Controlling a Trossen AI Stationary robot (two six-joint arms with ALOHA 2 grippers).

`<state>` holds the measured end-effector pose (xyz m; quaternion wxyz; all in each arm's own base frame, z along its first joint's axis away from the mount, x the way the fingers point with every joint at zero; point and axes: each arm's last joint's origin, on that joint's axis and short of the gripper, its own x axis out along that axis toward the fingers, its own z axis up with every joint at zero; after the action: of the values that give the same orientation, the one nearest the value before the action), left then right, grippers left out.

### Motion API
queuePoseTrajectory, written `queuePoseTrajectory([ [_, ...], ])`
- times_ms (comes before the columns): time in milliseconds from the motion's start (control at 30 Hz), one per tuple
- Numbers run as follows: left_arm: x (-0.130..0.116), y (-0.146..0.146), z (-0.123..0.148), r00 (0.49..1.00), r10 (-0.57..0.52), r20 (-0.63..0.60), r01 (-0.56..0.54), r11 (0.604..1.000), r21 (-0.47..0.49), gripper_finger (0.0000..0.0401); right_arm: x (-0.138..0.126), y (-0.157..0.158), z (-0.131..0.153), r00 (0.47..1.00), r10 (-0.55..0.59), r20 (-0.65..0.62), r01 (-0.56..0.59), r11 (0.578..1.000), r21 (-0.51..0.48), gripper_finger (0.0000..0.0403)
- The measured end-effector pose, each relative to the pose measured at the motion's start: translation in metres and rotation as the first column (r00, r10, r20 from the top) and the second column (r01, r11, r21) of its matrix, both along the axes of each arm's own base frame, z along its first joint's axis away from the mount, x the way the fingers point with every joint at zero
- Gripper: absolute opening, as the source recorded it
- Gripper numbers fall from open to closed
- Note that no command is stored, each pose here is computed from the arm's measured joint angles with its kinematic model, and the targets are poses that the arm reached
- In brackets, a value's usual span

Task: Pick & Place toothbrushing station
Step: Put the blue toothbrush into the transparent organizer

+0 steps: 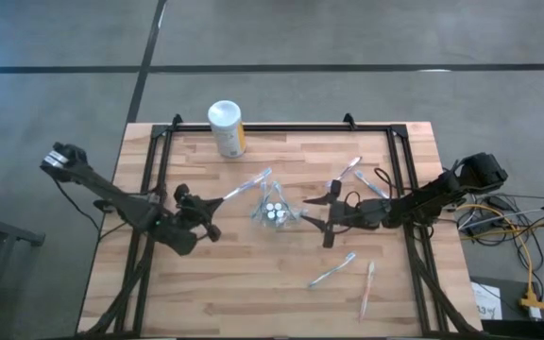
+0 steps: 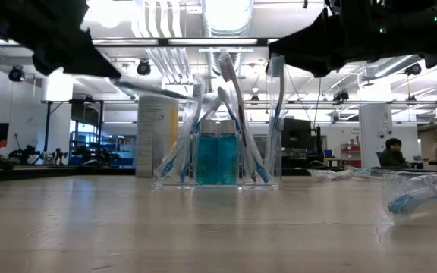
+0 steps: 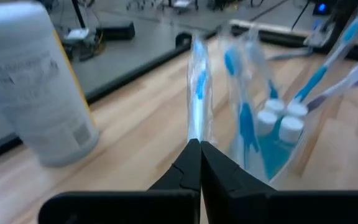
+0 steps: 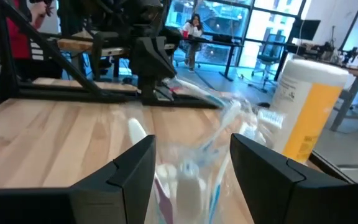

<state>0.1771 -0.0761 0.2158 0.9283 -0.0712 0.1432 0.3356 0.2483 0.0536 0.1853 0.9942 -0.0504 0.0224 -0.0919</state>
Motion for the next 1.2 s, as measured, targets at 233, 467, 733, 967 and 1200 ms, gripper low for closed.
queuePoseTrajectory([
  [233, 0.001, -0.013, 0.026, 0.998, 0.000, 0.061, -0.005, 0.997, 0.078, 0.0000, 0.008, 0.002, 0.014, 0.999, 0.002, 0.047, -0.002, 1.000, 0.010, 0.0203],
  [467, -0.001, -0.022, 0.036, 0.996, -0.018, 0.083, 0.009, 0.995, 0.101, 0.0000, 0.017, 0.009, 0.031, 0.988, 0.107, 0.109, -0.112, 0.993, 0.038, 0.0203],
  [733, -0.001, -0.030, 0.030, 0.990, -0.120, 0.070, 0.123, 0.992, -0.037, 0.0000, 0.020, 0.014, 0.032, 0.984, 0.161, 0.075, -0.164, 0.986, 0.039, 0.0203],
  [967, 0.002, -0.048, 0.009, 0.971, -0.240, 0.005, 0.232, 0.936, -0.266, 0.0000, 0.020, 0.014, 0.023, 0.987, 0.159, -0.012, -0.158, 0.986, 0.043, 0.0203],
  [1200, 0.000, -0.080, -0.016, 0.929, -0.352, -0.113, 0.250, 0.823, -0.509, 0.0000, 0.019, 0.014, 0.017, 0.985, 0.157, -0.078, -0.154, 0.987, 0.038, 0.0203],
])
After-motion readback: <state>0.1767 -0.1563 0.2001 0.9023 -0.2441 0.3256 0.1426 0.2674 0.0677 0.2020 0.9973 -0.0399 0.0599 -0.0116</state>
